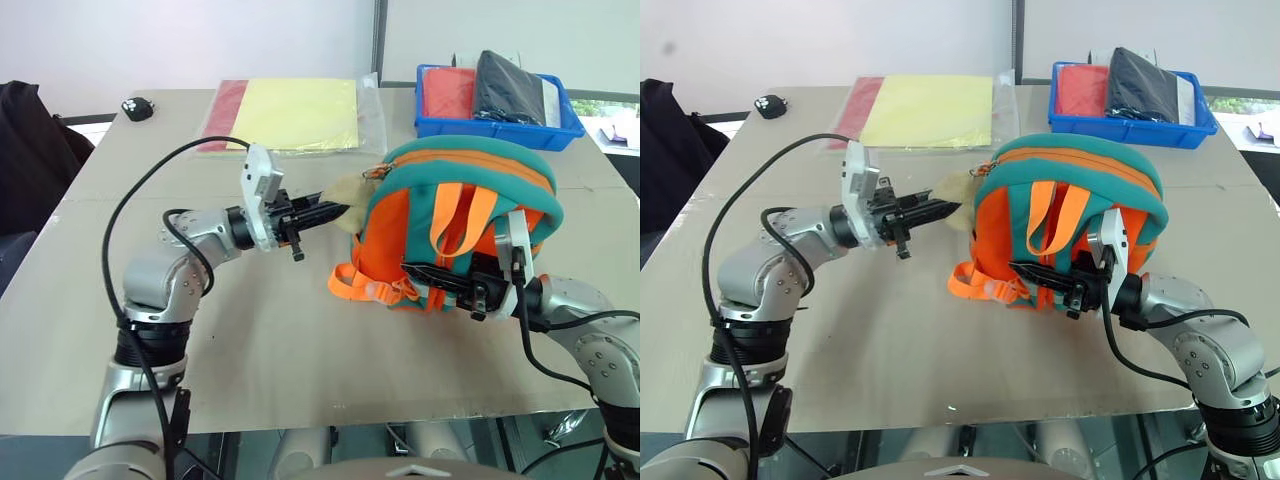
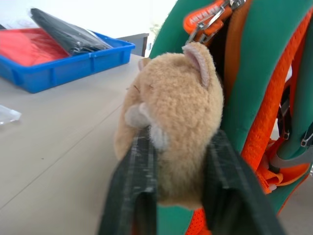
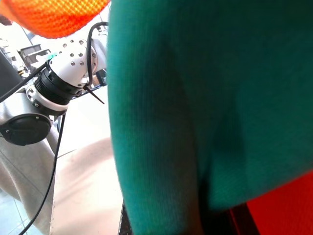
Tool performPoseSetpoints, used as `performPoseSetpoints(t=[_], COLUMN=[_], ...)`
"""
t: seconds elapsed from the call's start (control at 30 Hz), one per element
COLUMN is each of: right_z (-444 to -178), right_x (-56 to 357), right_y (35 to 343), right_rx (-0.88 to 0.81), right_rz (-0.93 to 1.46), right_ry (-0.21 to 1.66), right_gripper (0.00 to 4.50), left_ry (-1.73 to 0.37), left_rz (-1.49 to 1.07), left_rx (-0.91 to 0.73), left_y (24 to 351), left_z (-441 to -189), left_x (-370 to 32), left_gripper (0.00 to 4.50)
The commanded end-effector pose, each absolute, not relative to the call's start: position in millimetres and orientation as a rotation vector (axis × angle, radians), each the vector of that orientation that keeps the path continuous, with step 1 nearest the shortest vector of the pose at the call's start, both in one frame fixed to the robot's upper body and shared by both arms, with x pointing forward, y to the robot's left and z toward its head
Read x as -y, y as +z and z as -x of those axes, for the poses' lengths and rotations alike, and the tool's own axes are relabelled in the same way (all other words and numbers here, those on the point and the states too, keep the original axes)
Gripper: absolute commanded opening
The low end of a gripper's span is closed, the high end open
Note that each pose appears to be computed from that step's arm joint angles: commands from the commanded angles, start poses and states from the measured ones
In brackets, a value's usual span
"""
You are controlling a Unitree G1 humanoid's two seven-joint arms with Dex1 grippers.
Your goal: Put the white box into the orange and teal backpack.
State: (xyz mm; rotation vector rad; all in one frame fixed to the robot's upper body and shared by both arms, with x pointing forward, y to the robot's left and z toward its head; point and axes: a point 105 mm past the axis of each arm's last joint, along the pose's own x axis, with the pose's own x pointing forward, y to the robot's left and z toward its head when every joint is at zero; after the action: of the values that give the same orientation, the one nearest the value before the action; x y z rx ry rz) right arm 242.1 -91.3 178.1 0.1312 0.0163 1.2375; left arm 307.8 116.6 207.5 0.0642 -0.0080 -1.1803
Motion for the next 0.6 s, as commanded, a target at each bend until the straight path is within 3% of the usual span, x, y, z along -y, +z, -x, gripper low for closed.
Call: performPoseSetpoints(t=[0.03, 0.27, 0.43, 0.5, 0.6], right_z=[-238, -239, -240, -240, -240], right_x=[90, 86, 88, 88, 87], right_y=[183, 183, 184, 184, 184], right_rx=[0.012, 0.015, 0.019, 0.019, 0.019], right_rz=[-0.112, -0.116, -0.112, -0.112, -0.112], right_ry=[1.246, 1.254, 1.247, 1.245, 1.246], right_gripper=[0.00, 0.00, 0.00, 0.00, 0.00], left_ry=[-1.157, -1.021, -0.917, -0.914, -0.960], left_rz=[-0.159, -0.415, -0.579, -0.500, -0.570], left_rx=[-0.059, -0.317, -0.358, -0.301, -0.321], left_y=[205, 143, 119, 126, 117], left_z=[-298, -308, -325, -331, -325], left_x=[-140, -177, -185, -176, -171], left_gripper=[0.11, 0.11, 0.11, 0.07, 0.01])
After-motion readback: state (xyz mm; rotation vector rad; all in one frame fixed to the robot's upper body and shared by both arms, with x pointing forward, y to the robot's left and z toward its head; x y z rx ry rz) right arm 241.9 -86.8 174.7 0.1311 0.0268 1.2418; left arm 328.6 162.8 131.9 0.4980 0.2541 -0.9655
